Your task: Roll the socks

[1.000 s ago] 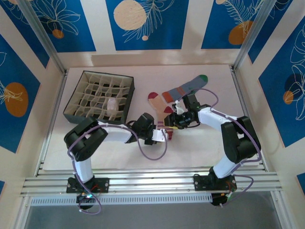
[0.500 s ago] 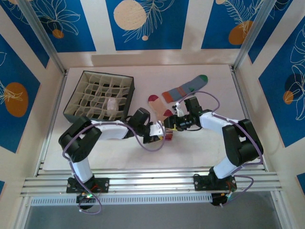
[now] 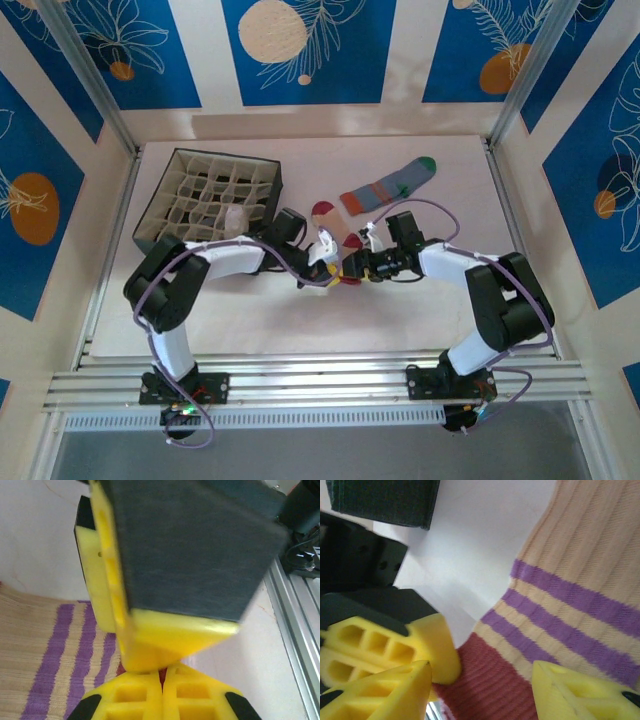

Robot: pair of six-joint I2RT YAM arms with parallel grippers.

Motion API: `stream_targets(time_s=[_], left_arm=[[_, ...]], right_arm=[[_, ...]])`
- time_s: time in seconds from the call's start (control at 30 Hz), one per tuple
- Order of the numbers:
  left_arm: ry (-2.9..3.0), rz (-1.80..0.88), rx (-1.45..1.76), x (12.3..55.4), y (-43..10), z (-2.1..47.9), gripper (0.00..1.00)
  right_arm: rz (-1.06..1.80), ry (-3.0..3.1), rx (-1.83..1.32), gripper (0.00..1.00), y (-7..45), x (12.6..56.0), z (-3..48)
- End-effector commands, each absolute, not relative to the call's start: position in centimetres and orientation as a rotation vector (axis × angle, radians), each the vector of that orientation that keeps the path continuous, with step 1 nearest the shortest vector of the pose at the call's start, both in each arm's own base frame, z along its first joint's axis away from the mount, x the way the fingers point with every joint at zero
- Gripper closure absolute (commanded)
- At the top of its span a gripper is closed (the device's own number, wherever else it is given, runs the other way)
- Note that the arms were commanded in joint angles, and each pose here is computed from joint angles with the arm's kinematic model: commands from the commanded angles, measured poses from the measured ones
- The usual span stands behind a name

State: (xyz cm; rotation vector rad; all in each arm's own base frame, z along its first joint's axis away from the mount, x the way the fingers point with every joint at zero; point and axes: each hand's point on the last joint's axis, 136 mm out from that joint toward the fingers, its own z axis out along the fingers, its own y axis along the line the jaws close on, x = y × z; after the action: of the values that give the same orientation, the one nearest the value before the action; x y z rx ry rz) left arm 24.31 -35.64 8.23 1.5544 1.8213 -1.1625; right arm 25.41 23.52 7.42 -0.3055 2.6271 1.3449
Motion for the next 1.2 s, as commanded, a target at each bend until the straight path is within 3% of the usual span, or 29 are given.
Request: stream_targets(time_s=[0.0, 0.77, 0.93, 1.03, 1.17], left_arm=[[1.932, -1.294, 1.534, 23.6, -35.4, 7.4, 1.0], [2.26, -1.39, 1.224, 27.5, -34.9, 4.3, 1.0], [2.249, -1.367, 1.239, 27.6, -34.8, 4.2, 1.0], [2.195, -1.318, 1.278, 27.6, -34.5, 4.7, 0.88], [2.021, -1.192, 1.365, 27.7, -34.0, 6.7, 0.85]], right_arm=[[1.338, 2.617, -0.351, 0.45, 24.1, 24.4, 7.8], [1.047, 2.839, -0.223, 0.6, 22.2, 24.5, 3.1], [0.938, 2.901, -0.16, 0.75, 21.3, 25.0, 2.4], [0.857, 2.985, -0.068, 0.82, 20.2, 25.1, 1.4], [0.761, 3.094, 0.017, 0.85, 19.0, 24.7, 0.2]])
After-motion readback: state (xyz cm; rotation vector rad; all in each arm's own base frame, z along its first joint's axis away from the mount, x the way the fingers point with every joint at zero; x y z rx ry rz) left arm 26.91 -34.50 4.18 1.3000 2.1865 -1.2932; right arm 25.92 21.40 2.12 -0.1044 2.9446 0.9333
